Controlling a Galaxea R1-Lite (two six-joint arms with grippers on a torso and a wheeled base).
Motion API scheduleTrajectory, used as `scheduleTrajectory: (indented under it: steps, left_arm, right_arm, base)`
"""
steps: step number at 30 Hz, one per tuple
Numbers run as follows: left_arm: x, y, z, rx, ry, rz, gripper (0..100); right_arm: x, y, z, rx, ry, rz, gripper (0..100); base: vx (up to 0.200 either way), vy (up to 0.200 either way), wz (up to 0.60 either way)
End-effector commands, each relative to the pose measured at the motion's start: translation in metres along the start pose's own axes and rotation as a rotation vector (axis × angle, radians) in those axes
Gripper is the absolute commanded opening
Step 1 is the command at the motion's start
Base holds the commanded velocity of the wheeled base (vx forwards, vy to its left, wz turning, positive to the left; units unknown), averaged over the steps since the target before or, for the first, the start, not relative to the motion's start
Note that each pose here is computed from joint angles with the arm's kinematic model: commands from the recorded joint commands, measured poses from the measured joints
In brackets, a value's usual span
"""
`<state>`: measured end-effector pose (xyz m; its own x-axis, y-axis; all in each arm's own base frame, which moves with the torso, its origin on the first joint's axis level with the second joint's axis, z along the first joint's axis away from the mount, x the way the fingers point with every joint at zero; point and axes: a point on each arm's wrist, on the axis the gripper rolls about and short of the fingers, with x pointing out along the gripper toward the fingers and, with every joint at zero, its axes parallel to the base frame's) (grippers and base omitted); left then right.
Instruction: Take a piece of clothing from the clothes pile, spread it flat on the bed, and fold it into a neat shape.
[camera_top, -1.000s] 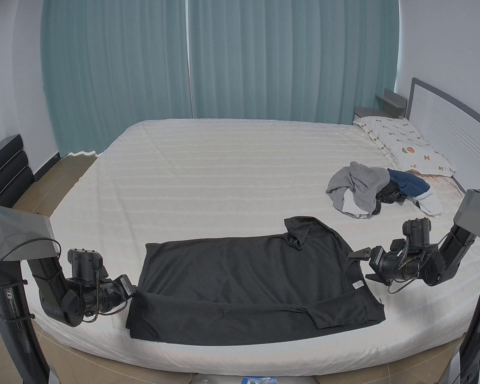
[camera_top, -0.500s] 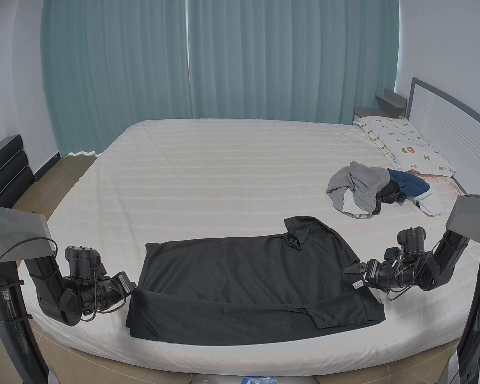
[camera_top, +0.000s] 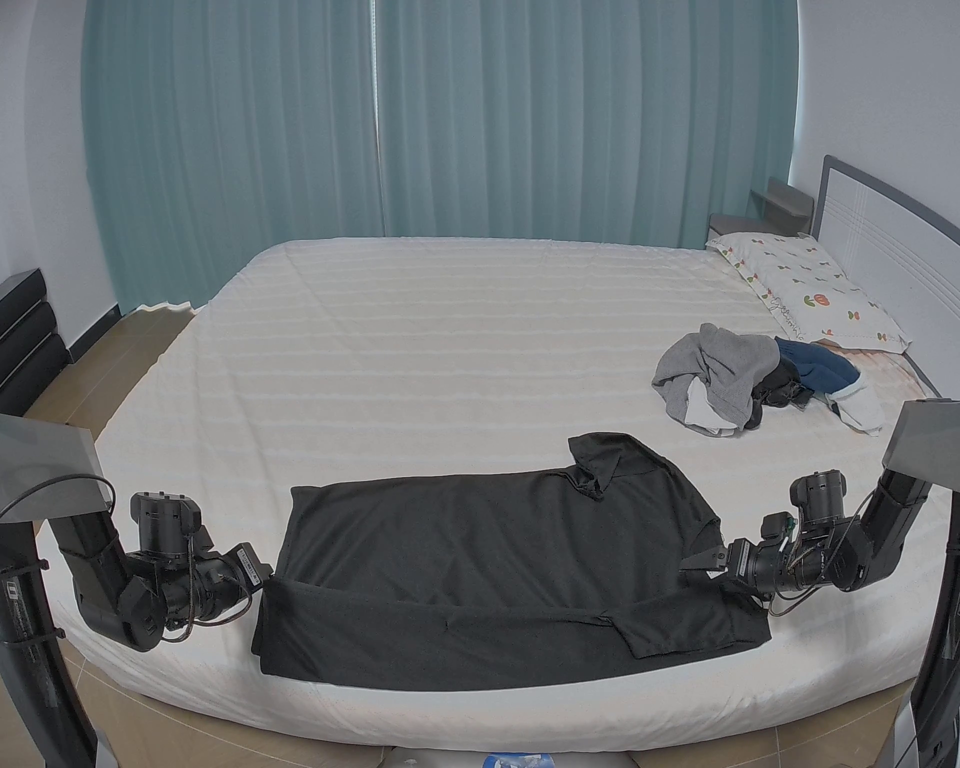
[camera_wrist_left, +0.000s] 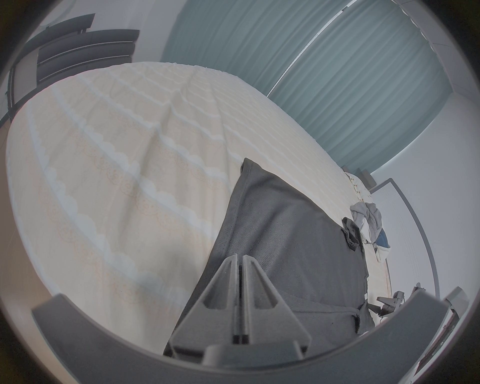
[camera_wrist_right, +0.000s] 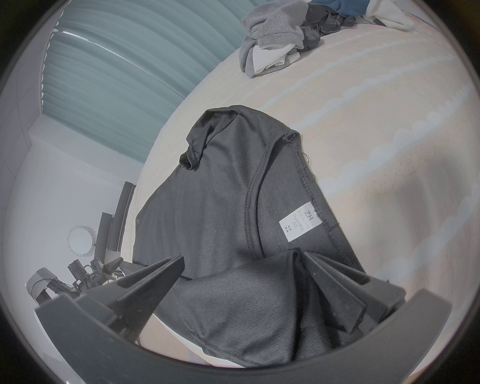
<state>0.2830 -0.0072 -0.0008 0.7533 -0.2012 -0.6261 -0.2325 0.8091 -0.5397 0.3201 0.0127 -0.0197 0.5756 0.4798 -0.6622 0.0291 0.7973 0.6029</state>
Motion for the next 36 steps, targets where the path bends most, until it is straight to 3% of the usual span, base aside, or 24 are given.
scheduleTrajectory:
  steps: [1, 3, 4, 14, 36]
  left_arm:
    - [0.000, 0.001, 0.000, -0.002, 0.001, 0.001, 0]
    - [0.000, 0.001, 0.000, -0.002, -0.002, 0.001, 0]
    - [0.000, 0.001, 0.000, -0.002, -0.001, 0.000, 0]
    - [-0.001, 0.001, 0.002, -0.005, -0.007, 0.003, 0]
    - [-0.019, -0.007, 0.008, 0.011, -0.048, -0.020, 0]
  right_arm:
    - [0.001, -0.001, -0.001, -0.001, 0.006, -0.004, 100]
    - [0.001, -0.002, -0.002, -0.003, 0.007, -0.006, 100]
    - [0.001, -0.005, -0.002, -0.005, 0.007, -0.011, 0]
    - [-0.009, -0.014, -0.001, -0.009, -0.008, -0.032, 0]
    - [-0.056, 0.012, 0.015, -0.023, -0.143, 0.011, 0]
  base:
    - [0.000, 0.000, 0.00]
    - [0.000, 0.000, 0.00]
    - [0.000, 0.000, 0.00]
    - [0.000, 0.000, 0.00]
    - [0.000, 0.000, 0.00]
